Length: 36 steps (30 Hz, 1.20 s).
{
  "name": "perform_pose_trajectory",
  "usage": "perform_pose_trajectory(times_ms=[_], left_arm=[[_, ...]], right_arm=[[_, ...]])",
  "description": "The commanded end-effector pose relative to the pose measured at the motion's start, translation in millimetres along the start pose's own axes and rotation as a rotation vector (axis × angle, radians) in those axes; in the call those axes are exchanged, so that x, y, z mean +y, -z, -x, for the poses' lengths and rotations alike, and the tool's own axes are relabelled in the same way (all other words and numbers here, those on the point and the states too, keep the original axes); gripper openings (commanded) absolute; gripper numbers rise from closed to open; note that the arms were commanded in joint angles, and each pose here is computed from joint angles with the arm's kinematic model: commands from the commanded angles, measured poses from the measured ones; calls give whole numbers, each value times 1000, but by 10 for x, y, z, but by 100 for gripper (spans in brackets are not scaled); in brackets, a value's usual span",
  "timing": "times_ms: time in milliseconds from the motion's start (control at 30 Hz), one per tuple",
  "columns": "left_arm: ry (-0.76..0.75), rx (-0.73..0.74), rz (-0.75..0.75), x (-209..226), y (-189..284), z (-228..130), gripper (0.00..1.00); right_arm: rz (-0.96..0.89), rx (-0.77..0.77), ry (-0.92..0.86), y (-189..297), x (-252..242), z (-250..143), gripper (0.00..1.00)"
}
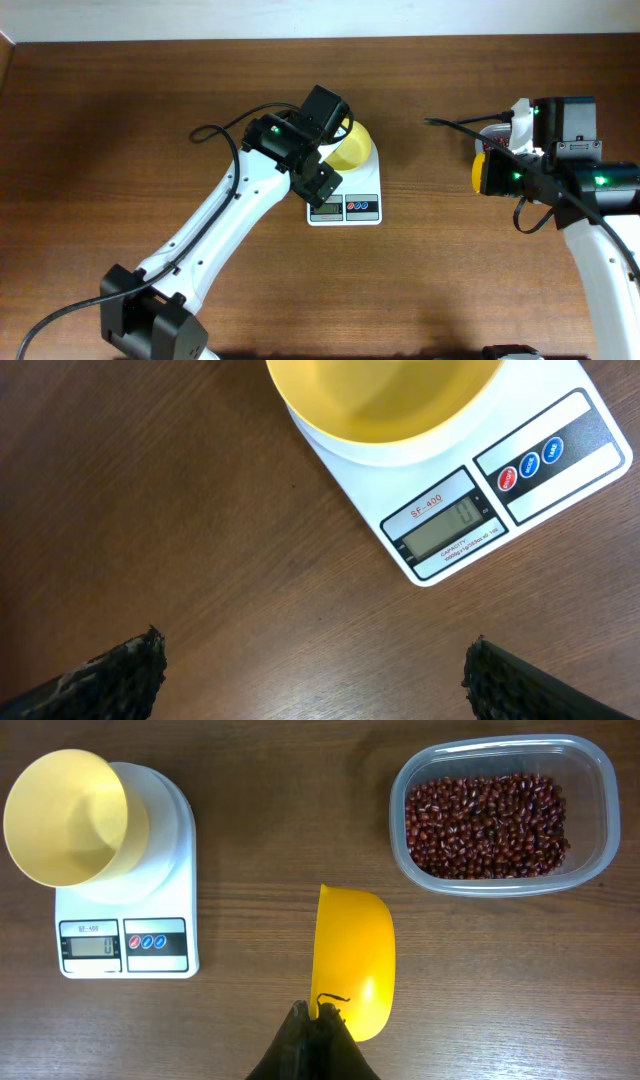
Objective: Scoop item into bowl and weigh 50g on scale
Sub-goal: 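Withdraw the left gripper from the scale buttons to the front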
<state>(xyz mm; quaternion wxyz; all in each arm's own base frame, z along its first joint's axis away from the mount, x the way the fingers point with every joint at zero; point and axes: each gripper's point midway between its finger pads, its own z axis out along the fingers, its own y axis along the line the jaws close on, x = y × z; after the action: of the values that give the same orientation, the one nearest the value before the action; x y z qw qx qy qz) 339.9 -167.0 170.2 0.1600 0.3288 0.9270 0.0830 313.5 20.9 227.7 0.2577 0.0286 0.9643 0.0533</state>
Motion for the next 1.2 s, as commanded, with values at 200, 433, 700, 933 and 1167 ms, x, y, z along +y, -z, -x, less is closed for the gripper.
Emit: perform_pose_trajectory(times_ms=[200, 433, 700, 933, 1167], left_arm=[[2, -28, 20, 80, 99, 35, 99], [2, -29, 17, 74, 99, 37, 99], [-1, -215, -185, -250, 180, 459, 99], [-82, -432, -214, -184, 818, 566, 99], [-29, -485, -249, -38, 846, 129, 99]], right_arm=[[42, 30, -7, -1, 61, -25, 4], [42, 28, 23, -1, 61, -22, 4], [42, 27, 24, -2, 59, -20, 4], [39, 15, 25, -2, 57, 11, 4], [40, 3, 26, -2, 59, 39, 4]])
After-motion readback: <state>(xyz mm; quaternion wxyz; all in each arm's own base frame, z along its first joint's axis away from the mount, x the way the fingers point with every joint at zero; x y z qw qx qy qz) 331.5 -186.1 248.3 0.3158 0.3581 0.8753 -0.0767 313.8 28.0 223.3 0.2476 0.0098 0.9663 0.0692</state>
